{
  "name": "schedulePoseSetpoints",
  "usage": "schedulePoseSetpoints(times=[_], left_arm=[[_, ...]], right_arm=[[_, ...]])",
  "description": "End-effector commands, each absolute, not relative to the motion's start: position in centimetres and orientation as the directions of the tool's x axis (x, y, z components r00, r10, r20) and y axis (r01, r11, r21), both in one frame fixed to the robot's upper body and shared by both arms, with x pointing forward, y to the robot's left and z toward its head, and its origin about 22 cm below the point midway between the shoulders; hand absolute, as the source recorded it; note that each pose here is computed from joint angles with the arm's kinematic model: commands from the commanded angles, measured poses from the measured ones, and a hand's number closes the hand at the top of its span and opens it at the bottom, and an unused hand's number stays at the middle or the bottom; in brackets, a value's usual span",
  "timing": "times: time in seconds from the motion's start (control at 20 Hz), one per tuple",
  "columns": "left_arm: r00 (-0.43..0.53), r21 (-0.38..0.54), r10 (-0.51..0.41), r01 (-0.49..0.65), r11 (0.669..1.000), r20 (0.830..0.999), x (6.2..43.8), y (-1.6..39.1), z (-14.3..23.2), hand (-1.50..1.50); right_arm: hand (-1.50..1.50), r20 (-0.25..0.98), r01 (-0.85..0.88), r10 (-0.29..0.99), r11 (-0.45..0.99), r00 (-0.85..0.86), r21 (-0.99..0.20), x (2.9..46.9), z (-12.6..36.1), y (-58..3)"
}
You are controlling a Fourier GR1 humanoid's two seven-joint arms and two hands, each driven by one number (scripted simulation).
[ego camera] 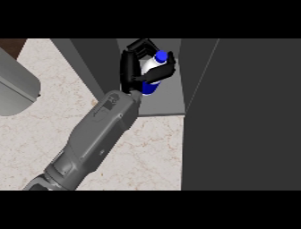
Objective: Pick up the bottled water, place it into the cabinet and close the cabinet
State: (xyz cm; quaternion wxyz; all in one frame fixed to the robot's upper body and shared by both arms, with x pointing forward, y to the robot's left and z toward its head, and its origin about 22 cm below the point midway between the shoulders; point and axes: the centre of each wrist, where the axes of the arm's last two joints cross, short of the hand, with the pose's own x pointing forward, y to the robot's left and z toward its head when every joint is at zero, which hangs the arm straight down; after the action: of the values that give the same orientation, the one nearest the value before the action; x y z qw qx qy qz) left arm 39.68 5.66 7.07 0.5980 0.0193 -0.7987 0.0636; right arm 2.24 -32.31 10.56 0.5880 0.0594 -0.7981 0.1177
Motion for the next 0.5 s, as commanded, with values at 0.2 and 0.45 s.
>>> schedulePoseSetpoints(times=[0.2, 0.45], left_arm=[[-0.296, 0.106, -0.142, -0.135, 0.985, 0.945, 41.7, 6.5, 6.1, 1.50], [-0.274, 0.181, -0.216, -0.147, 0.973, 0.937, 43.8, 8.4, 7.8, -1.50]], right_arm=[[-1.50, 0.939, -0.249, -0.028, 0.967, -0.342, -0.062, 2.8, 11.2, -31.6], [-1.50, 0.935, -0.264, -0.028, 0.962, -0.353, -0.070, 2.3, 12.1, -31.4]])
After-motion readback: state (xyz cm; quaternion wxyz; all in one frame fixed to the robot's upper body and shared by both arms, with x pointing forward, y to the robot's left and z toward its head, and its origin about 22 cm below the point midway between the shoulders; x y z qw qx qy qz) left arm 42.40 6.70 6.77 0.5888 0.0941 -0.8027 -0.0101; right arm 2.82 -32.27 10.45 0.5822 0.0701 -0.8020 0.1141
